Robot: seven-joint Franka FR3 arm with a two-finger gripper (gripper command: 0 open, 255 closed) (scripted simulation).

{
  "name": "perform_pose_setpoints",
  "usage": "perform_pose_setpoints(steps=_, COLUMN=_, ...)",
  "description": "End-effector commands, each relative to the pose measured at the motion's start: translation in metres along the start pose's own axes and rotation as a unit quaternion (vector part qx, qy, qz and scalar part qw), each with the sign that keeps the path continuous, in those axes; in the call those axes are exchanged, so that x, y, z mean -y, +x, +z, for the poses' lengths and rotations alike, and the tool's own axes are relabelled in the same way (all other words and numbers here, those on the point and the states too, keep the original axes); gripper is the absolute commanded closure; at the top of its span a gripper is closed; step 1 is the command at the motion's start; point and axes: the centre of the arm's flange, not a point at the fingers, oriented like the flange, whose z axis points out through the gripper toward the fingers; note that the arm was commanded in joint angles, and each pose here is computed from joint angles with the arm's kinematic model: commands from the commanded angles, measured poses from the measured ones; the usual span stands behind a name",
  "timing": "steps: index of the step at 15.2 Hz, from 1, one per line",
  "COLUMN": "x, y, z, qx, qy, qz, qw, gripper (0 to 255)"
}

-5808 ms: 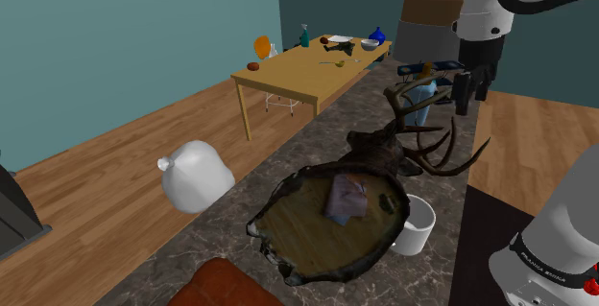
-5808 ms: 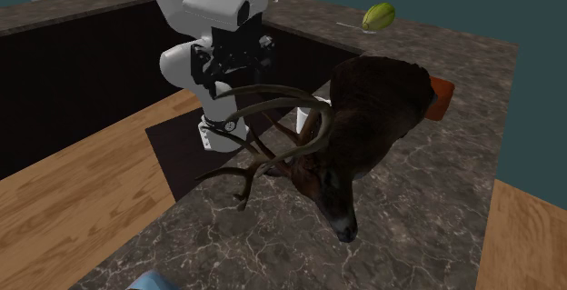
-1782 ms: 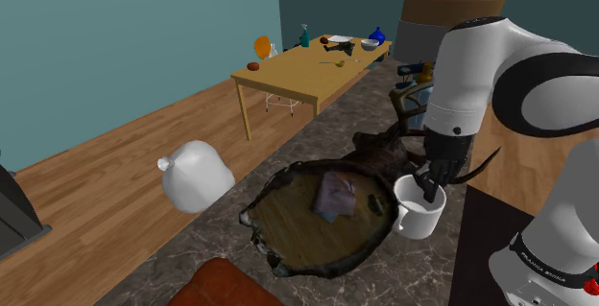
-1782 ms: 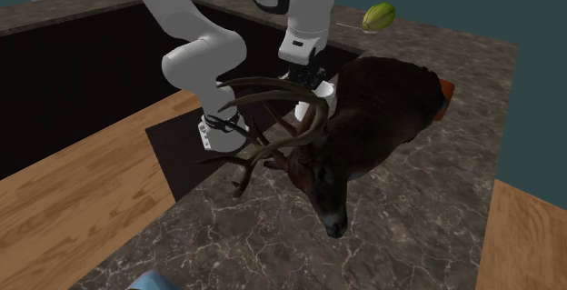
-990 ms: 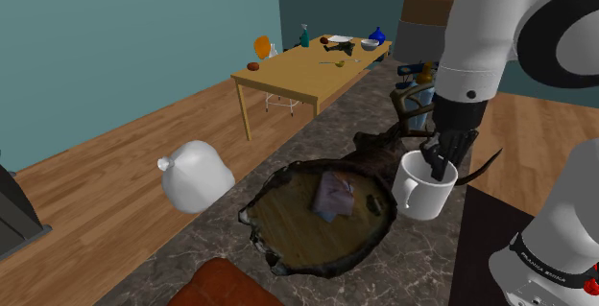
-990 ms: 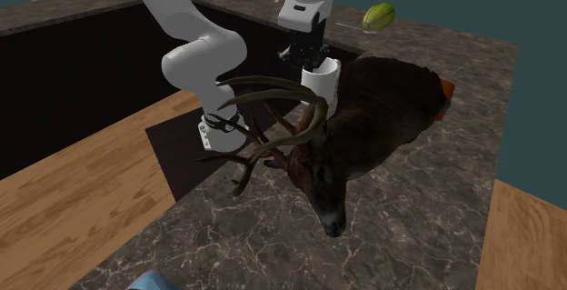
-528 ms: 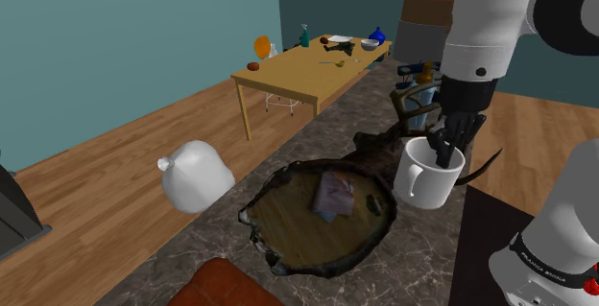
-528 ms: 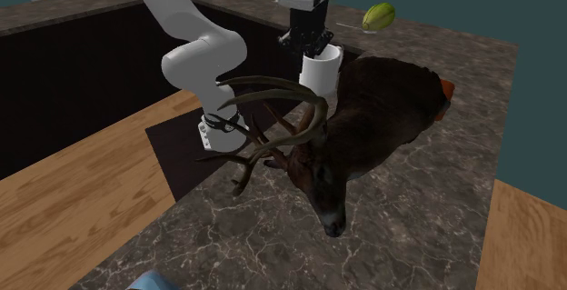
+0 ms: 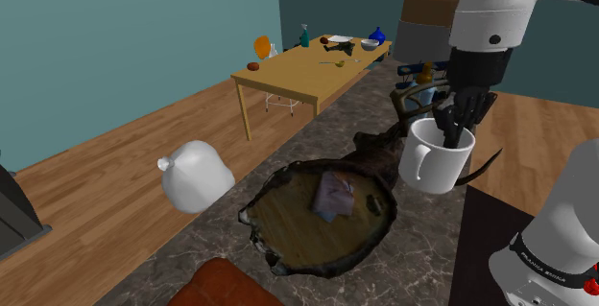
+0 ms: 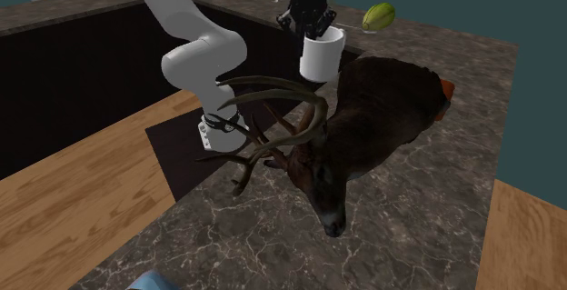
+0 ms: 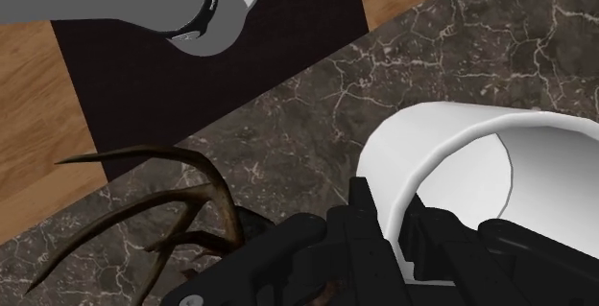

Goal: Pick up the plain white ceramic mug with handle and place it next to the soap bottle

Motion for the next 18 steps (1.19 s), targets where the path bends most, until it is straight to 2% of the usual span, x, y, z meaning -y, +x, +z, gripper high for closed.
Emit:
perform_pose_setpoints(steps=1, x=0.001, y=-0.001, z=-0.011, qx=0.000, qy=0.000, qz=0.000, qw=1.0000, gripper=255)
perform_pose_setpoints(steps=18, x=0.002, y=-0.011, z=-0.100, qx=0.000, qy=0.000, qz=0.000, qw=1.0000, gripper=255)
